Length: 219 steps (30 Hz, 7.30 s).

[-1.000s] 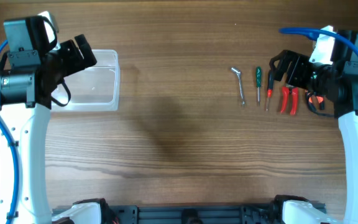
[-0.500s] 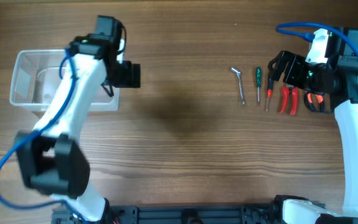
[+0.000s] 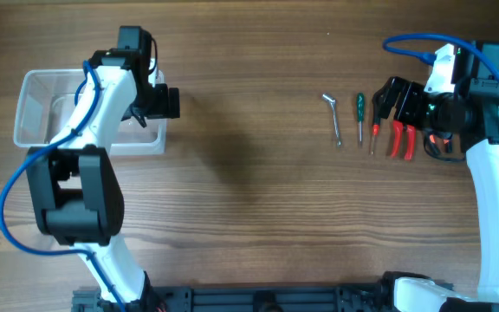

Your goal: Pack container

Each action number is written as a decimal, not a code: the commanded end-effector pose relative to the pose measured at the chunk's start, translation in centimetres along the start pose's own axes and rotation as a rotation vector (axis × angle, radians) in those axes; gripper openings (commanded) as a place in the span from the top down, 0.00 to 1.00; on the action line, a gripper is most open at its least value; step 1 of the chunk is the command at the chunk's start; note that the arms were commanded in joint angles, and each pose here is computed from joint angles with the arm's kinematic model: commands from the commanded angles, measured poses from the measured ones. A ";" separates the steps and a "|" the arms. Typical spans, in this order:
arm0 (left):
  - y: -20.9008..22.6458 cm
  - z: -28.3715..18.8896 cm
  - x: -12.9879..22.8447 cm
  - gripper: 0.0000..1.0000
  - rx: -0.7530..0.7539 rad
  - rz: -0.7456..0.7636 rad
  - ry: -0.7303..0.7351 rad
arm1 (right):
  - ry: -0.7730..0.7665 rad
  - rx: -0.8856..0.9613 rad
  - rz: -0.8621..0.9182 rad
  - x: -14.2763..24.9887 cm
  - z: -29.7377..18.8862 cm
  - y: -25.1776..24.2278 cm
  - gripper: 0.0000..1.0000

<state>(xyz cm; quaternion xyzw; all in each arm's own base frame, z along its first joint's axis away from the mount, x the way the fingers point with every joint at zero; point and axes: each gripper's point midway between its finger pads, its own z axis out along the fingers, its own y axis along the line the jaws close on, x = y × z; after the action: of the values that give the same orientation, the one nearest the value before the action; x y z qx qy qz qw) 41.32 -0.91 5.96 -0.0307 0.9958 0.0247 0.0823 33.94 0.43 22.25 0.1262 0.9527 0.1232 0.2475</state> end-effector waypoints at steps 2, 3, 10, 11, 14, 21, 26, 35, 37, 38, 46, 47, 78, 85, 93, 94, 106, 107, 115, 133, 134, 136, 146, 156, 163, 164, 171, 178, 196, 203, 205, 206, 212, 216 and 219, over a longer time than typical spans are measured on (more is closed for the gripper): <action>-1.2 1.8 -0.4 0.01 0.061 0.080 0.011 | -0.014 0.015 0.010 -0.5 -0.3 0.0 0.00; -1.4 1.8 -0.4 0.00 0.062 0.096 0.012 | -0.014 0.015 0.010 -0.5 -0.3 0.0 0.00; -2.7 2.3 -0.9 0.21 0.059 0.145 -0.012 | -0.016 0.015 0.043 -0.6 -0.3 0.0 0.00; -2.7 2.4 -0.9 0.26 0.060 0.145 -0.011 | -0.016 0.015 0.043 -0.5 -0.3 0.0 0.00; -2.6 3.2 -0.6 0.30 0.051 0.142 0.010 | -0.015 0.015 0.043 -0.5 -0.3 0.0 0.00; -2.5 4.9 0.0 0.48 0.044 0.144 0.049 | -0.015 0.015 0.043 -0.5 -0.3 0.0 0.00; -2.3 5.0 0.0 0.78 0.032 0.144 0.050 | -0.016 0.016 0.042 -0.5 -0.3 0.0 0.00; -1.4 5.0 0.1 0.96 -0.021 0.146 0.057 | -0.025 0.013 0.041 -0.8 -0.3 0.0 0.00; -1.3 4.9 0.5 0.96 -0.026 0.148 0.072 | -0.027 0.012 0.040 -0.8 -0.3 0.1 0.00; -1.1 4.9 0.7 0.96 -0.038 0.147 0.082 | -0.030 0.012 0.040 -0.9 -0.3 0.1 0.00; 0.3 2.1 0.7 0.96 -0.116 0.071 0.127 | -0.034 0.010 0.039 -1.0 -0.3 0.1 0.00; 0.2 1.2 0.2 0.96 -0.117 0.051 0.116 | -0.035 0.010 0.039 -1.0 -0.3 0.1 0.00; -25.1 -13.5 -1.4 0.96 0.039 0.006 -0.352 | -0.054 0.004 0.040 -1.5 -0.3 0.2 0.00; -28.0 -10.3 -0.8 0.96 0.045 0.048 -0.327 | -0.049 0.002 0.061 -1.4 -0.3 0.3 0.00; -29.5 -5.1 0.1 0.96 0.036 0.082 -0.238 | -0.045 0.003 0.062 -1.3 -0.3 0.2 0.00; -29.6 -4.7 0.1 0.96 0.033 0.083 -0.235 | -0.045 0.003 0.062 -1.3 -0.3 0.2 0.00; -31.9 -0.3 1.2 0.96 0.088 0.064 -0.160 | -0.043 0.004 0.062 -1.2 -0.3 0.2 0.00; -31.9 -0.2 1.3 0.96 0.084 0.066 -0.155 | -0.043 0.004 0.062 -1.2 -0.3 0.2 0.00; -32.6 -0.3 0.9 0.96 0.117 0.030 -0.169 | -0.044 0.004 0.062 -1.2 -0.3 0.2 0.00; -33.7 -0.3 3.0 0.96 0.164 -0.092 -0.079 | -0.046 0.003 0.058 -1.3 -0.3 0.2 0.00; -33.9 -0.4 3.2 0.96 0.165 -0.087 -0.079 | -0.046 0.003 0.058 -1.3 -0.3 0.2 0.00; -34.2 -0.4 3.6 0.96 0.167 -0.082 -0.078 | -0.047 0.003 0.057 -1.3 -0.3 0.2 0.00; -34.7 -0.5 3.9 0.93 0.164 -0.086 -0.090 | -0.051 0.002 0.053 -1.4 -0.3 0.3 0.00; -33.7 -1.1 2.8 0.00 0.151 -0.104 -0.115 | -0.048 0.003 0.053 -1.4 -0.2 0.2 0.00; -31.8 -4.6 0.4 0.00 0.144 -0.135 -0.208 | -0.050 0.003 0.053 -1.5 -0.2 0.2 0.00; -31.6 -5.3 0.1 0.00 0.150 -0.123 -0.224 | -0.050 0.003 0.053 -1.5 -0.2 0.2 0.00; -29.2 -13.9 -2.3 0.09 0.222 -0.065 -0.371 | -0.049 0.002 0.054 -1.5 -0.2 0.2 0.00; -22.2 -25.2 -3.9 0.05 0.266 -0.076 -0.570 | -0.059 0.037 0.052 -1.6 -0.2 -0.4 0.00; 11.9 -27.8 -1.7 0.00 -0.166 -0.654 -0.503 | -0.054 0.399 -0.018 -5.8 4.0 -17.7 0.09; 15.1 -27.8 -1.0 0.00 -0.202 -0.731 -0.499 | 0.043 0.413 -0.097 -5.0 8.1 -21.7 0.07; 15.2 -27.8 -1.0 0.00 -0.203 -0.734 -0.499 | 0.078 0.411 -0.112 -4.4 9.3 -22.6 0.10; 15.2 -27.8 -1.0 0.00 -0.203 -0.733 -0.499 | 0.095 0.402 -0.129 -4.1 9.8 -22.9 0.15; 15.2 -27.8 -1.0 0.00 -0.203 -0.733 -0.499 | 0.131 0.328 -0.182 -3.4 11.5 -22.5 0.23; 15.2 -27.8 -1.0 0.00 -0.203 -0.733 -0.499 | 0.191 0.328 -0.243 -2.3 12.4 -23.1 0.20; 15.2 -27.8 -1.0 0.00 -0.203 -0.733 -0.499 | 0.226 0.316 -0.262 -1.5 13.2 -23.3 0.23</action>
<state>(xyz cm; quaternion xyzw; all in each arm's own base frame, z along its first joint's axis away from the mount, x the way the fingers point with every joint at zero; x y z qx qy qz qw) 36.80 12.45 34.02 -0.3879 0.8596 0.0903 0.3200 37.47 -19.65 6.09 0.0599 0.9862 -0.0542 0.1444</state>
